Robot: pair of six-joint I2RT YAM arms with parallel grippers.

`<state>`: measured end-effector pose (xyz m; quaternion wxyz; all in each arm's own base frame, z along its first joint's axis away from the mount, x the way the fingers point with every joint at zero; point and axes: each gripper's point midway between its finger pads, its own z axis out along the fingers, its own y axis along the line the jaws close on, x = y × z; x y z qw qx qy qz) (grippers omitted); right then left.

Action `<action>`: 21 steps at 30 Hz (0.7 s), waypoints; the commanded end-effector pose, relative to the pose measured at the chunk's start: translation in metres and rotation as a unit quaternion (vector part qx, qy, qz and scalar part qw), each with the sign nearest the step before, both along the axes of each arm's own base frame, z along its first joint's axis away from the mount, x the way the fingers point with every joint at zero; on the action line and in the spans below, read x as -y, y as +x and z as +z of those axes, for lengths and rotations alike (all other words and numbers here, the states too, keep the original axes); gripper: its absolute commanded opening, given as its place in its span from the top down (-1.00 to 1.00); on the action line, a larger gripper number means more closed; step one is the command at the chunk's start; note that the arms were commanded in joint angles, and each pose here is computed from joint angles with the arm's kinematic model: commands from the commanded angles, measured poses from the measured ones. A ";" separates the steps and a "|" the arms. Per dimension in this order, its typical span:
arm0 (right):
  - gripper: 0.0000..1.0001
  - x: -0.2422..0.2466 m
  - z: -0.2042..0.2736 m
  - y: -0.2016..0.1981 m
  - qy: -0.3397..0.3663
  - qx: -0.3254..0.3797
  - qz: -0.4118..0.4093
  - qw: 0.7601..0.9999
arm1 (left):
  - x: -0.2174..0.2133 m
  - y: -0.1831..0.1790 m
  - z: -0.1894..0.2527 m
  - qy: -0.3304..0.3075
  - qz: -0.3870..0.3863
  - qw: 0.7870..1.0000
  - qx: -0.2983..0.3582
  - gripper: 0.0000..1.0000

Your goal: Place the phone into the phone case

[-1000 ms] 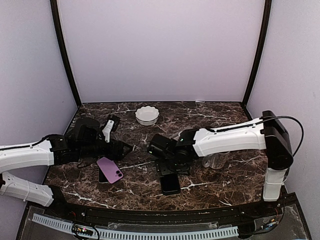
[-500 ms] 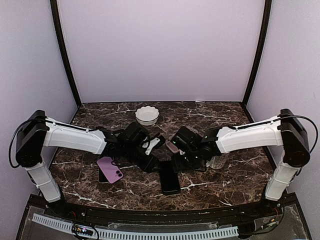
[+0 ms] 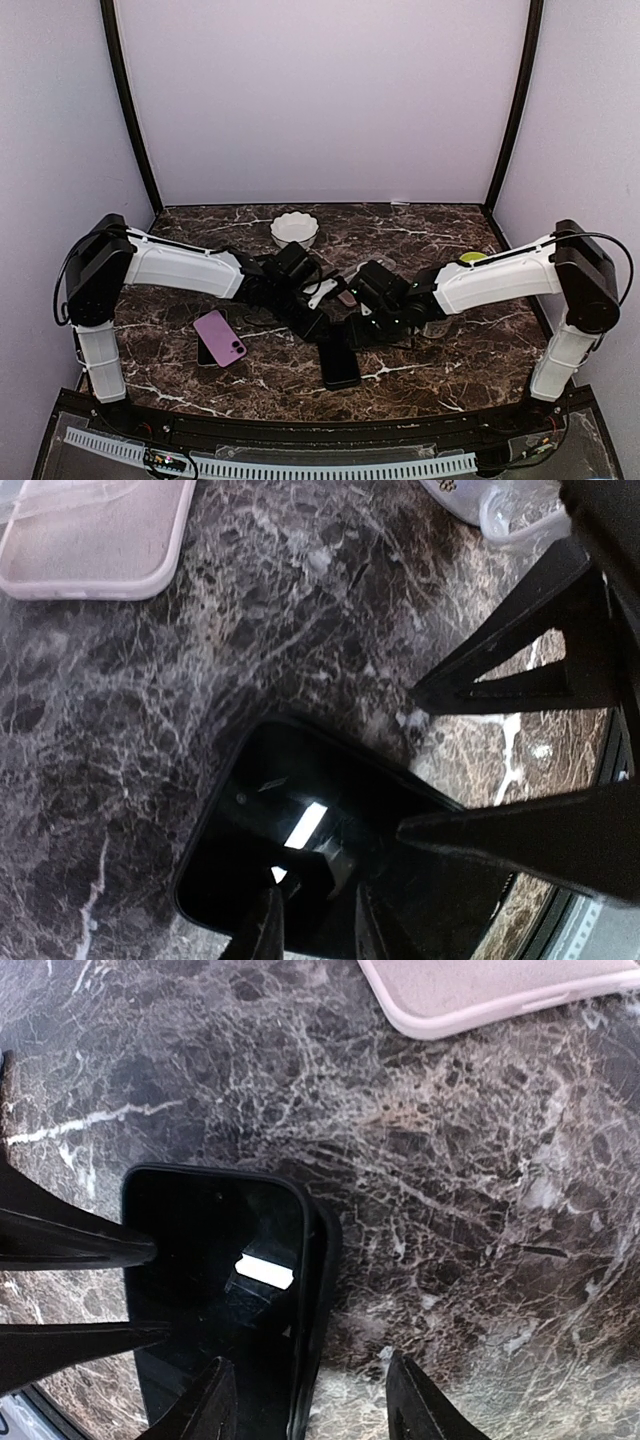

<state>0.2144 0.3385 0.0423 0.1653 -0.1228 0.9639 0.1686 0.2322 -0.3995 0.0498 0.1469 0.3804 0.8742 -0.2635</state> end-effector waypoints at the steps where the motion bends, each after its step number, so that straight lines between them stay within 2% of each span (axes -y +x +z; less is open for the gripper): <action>1: -0.05 0.000 -0.008 0.001 0.010 -0.003 -0.005 1.000 | -0.012 -0.017 0.008 0.015 -0.015 1.000 -0.019 0.51; 5: -0.03 0.002 -0.016 -0.001 0.002 -0.009 -0.004 1.000 | -0.010 -0.022 0.026 -0.014 -0.025 0.999 -0.015 0.45; 8: 0.00 0.003 -0.016 -0.003 0.003 -0.011 -0.002 1.000 | -0.017 -0.023 0.030 -0.010 -0.024 1.000 -0.008 0.43; 10: 0.01 0.002 -0.013 -0.002 0.008 -0.009 0.001 1.000 | -0.024 -0.022 0.022 0.007 -0.023 1.000 0.001 0.43; 16: 0.00 -0.006 -0.013 -0.004 0.020 -0.012 0.013 1.000 | -0.022 -0.024 -0.014 0.047 -0.036 0.998 -0.034 0.41; 21: -0.04 -0.005 -0.021 -0.006 0.018 -0.018 0.017 1.000 | -0.019 -0.026 -0.023 0.049 -0.047 0.997 -0.043 0.41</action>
